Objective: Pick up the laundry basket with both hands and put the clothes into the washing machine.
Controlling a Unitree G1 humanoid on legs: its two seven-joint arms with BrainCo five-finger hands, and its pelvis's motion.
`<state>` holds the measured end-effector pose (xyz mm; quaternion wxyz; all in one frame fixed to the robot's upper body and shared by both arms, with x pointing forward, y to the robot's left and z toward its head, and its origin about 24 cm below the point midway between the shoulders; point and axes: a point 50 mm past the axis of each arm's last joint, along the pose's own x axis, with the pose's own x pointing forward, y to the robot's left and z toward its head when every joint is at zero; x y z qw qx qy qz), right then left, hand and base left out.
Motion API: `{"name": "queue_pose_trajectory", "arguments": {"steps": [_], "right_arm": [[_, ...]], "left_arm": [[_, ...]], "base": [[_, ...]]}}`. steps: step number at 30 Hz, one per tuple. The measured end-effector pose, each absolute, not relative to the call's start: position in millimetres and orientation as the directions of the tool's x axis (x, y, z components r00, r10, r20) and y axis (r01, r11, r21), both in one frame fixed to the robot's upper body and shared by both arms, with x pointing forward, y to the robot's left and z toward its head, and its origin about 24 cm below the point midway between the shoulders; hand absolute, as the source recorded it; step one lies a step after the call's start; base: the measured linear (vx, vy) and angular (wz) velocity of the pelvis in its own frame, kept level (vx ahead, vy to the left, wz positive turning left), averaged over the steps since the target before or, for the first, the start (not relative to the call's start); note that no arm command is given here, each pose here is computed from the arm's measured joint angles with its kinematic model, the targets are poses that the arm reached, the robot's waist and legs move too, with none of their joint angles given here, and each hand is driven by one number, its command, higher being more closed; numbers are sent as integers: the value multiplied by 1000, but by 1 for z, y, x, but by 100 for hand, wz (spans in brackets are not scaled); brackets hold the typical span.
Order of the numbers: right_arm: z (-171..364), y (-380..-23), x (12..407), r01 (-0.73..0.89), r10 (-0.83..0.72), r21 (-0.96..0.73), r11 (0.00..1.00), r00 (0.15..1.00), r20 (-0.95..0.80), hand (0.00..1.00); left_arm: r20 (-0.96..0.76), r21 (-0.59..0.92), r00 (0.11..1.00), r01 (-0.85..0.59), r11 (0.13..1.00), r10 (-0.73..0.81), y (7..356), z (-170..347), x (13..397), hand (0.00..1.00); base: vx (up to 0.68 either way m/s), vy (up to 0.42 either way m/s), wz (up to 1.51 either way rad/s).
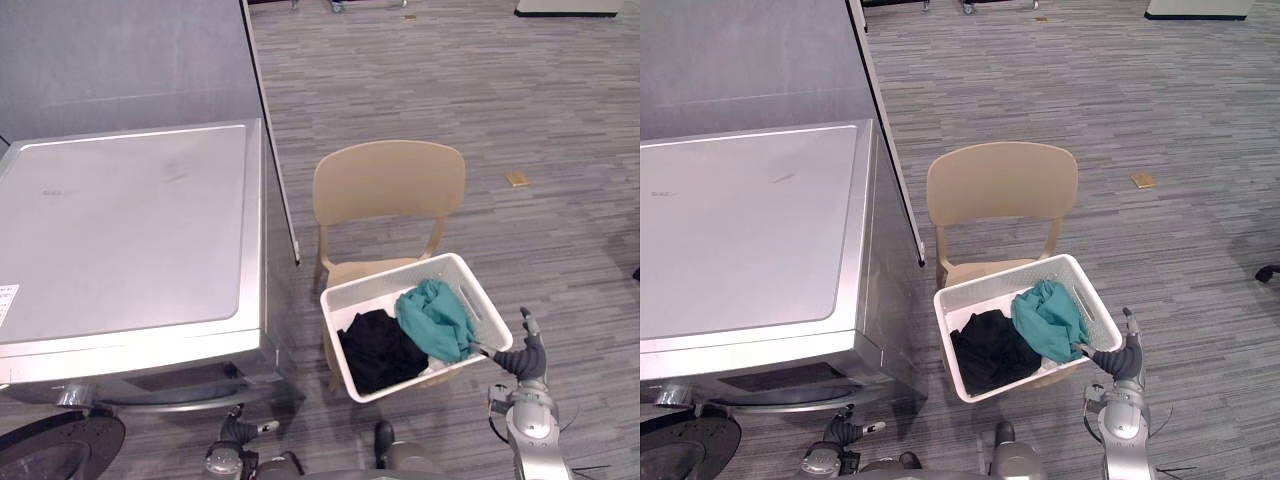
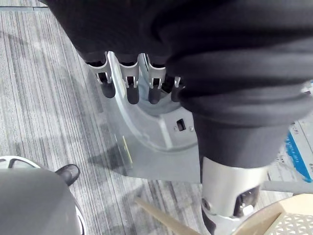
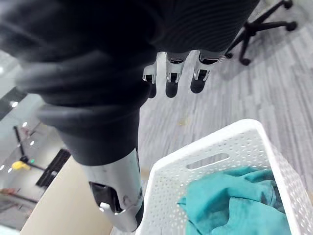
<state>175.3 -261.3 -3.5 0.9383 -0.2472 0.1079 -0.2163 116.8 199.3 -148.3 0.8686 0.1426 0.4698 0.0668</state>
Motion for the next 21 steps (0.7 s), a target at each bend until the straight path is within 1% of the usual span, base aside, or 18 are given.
{"name": "queue_pose_trajectory", "arguments": {"steps": [2,3,5,6,8,11,14,15,18,21], "right_arm": [[-3,-258,176,248,-373,-565,787,921,-116,0],[-3,-257,178,223,-350,-578,785,929,-116,0],[1,-253,186,115,-243,-632,766,963,-120,0],[2,-252,189,91,-218,-646,758,969,-119,0],[-2,-248,203,-9,-131,-687,727,980,-152,0],[-11,-241,216,-105,-63,-706,700,976,-207,0],[-14,-233,227,-164,-13,-738,654,974,-228,0],[-12,-228,239,-186,18,-763,620,975,-223,0],[-5,-222,263,-193,46,-788,585,978,-206,0],[0,-219,279,-195,54,-808,556,979,-199,0]], "left_arm": [[-796,316,551,23,949,251,203,-148,116,0],[-796,317,550,27,948,250,204,-148,116,0],[-801,333,548,72,940,242,209,-148,113,0],[-801,340,546,80,937,245,210,-148,112,0],[-809,354,531,98,930,252,214,-149,105,0],[-812,356,526,108,928,251,215,-150,103,0],[-808,356,535,109,928,247,214,-149,106,0],[-797,358,552,106,928,245,214,-148,110,0],[-766,366,604,124,922,222,210,-142,131,0],[-742,360,635,110,926,213,207,-138,140,0]], "base": [[-70,-9,15],[-66,-3,9],[-73,-19,10],[-52,-21,9],[-28,10,14],[-20,20,24],[-42,34,23],[-72,47,19],[-109,42,28],[-99,16,18]]}}
